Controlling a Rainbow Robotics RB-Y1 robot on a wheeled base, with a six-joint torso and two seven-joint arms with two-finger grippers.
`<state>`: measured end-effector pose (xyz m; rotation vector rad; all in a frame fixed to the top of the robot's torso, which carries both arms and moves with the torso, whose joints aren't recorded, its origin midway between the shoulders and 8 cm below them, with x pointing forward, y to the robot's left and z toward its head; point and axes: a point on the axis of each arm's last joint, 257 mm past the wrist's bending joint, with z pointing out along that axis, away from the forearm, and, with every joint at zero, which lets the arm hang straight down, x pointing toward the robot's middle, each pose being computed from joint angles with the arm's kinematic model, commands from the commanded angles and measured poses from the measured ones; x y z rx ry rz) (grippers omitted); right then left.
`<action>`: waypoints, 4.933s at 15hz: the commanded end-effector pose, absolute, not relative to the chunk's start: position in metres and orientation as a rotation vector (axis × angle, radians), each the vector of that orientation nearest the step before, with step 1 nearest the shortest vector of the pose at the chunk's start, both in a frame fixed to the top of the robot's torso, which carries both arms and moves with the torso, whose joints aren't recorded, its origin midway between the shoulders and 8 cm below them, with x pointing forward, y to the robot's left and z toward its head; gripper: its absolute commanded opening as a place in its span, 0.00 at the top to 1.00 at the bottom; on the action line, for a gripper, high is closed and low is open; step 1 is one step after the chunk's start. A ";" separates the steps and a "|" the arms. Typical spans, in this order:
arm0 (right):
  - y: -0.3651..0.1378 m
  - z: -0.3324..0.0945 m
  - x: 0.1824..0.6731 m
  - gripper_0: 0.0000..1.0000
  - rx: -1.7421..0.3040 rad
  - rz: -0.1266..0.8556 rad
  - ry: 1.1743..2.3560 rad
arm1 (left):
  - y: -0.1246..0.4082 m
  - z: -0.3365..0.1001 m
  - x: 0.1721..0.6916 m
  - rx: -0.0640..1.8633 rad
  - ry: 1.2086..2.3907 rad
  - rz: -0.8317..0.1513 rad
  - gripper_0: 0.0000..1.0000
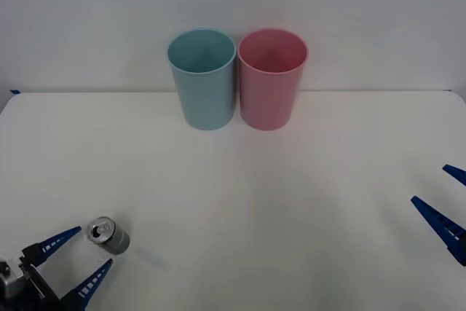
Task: Grasp the object on the table and drop it into the matching bin: aluminum can to the light blue bin, PET bottle to the pink bin.
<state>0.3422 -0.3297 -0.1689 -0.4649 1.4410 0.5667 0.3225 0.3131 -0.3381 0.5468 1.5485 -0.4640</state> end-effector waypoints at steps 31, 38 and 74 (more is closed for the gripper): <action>-0.330 -0.169 0.342 0.00 -0.465 0.567 1.441 | 0.279 -0.326 0.364 0.542 1.476 -0.443 1.00; -0.330 -0.169 0.342 0.00 -0.465 0.567 1.441 | 0.280 -0.252 0.372 0.441 1.373 -0.518 1.00; -0.330 -0.169 0.342 0.00 -0.465 0.567 1.441 | 0.178 -0.005 0.630 0.424 1.340 -0.628 0.99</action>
